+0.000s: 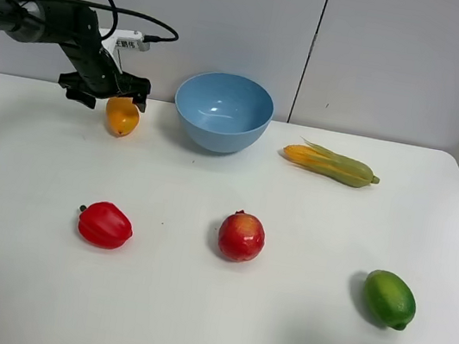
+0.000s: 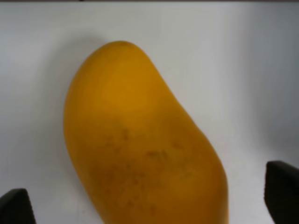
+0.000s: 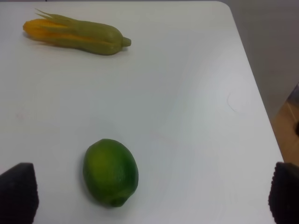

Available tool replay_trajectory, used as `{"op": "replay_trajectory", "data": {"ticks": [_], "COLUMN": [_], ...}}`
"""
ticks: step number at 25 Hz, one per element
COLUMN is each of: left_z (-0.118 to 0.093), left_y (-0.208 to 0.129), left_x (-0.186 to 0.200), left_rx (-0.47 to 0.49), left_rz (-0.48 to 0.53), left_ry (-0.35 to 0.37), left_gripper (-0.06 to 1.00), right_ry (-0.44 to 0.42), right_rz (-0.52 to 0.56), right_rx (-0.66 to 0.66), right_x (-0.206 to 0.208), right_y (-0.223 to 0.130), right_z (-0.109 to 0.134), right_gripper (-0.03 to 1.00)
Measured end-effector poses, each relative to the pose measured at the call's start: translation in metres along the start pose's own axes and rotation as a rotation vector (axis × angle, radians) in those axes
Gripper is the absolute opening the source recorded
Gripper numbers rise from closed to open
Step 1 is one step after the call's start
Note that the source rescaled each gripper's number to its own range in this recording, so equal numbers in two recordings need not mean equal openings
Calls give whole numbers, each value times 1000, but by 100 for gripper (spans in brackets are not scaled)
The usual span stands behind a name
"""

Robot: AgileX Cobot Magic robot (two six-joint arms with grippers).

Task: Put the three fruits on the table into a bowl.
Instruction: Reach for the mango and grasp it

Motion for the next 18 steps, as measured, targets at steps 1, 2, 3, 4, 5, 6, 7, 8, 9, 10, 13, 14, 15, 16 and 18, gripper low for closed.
{"op": "replay_trajectory", "data": {"ticks": [1, 2, 3, 4, 5, 6, 7, 8, 9, 10, 13, 14, 15, 16, 18], "left_z": [1, 1, 1, 2, 2, 2, 2, 2, 2, 2, 2, 2, 2, 3, 3], "left_y": [-2, -4, -5, -6, -7, -7, -7, -7, -7, -6, -7, -6, -6, -8, -10], "left_x": [-3, -6, -8, -12, -14, -16, -18, -20, -22, -22, -26, -27, -28, -30, -32], "left_rx": [0, 2, 5, 6, 9, 10, 10, 10, 10, 11, 12, 14, 14, 14, 14], "left_rz": [6, 13, 14, 15, 16, 10, 6, 4, 0, -6, -11, -14, -15, -10, -6], "left_ry": [2, 3, 4, 4, 4, 3, 2, 1, 0, -1, -2, -3, -3, -2, -1], "left_gripper": [100, 100, 100, 100, 100, 100, 100, 100, 100, 100, 100, 100, 100, 100, 100], "right_ry": [0, 0, 0, 0, -5, 0, 0, -5, 0, 0, 0, 0, 0, 0, 0], "right_rz": [0, 0, 0, 0, 0, 0, 0, 0, 0, 0, 0, 0, 0, 0, 0], "right_rx": [0, 0, 0, 0, 3, 0, 0, 3, 0, 0, 0, 0, 0, 0, 0], "right_x": [0, 0, 0, 0, 0, 0, 0, 0, 0, 0, 0, 0, 0, 0, 0], "right_y": [0, 0, 0, 0, 0, 0, 0, 0, 0, 0, 0, 0, 0, 0, 0], "right_z": [0, 0, 0, 0, -1, 0, 0, -1, 0, 0, 0, 0, 0, 0, 0], "right_gripper": [100, 100, 100, 100, 100, 100, 100, 100, 100, 100, 100, 100, 100, 100, 100]}}
Point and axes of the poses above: a point on each arm's last joint axis where the gripper is mounted, x pointing back along that axis away from the gripper, z along the wrist's bending axis when the last joint is at zero, y = z × x, the point moved 9 cm from there along -x, pointing out along that axis toward the gripper, and after that the axes turned 3 degrees about x, right-handed, at the moved point
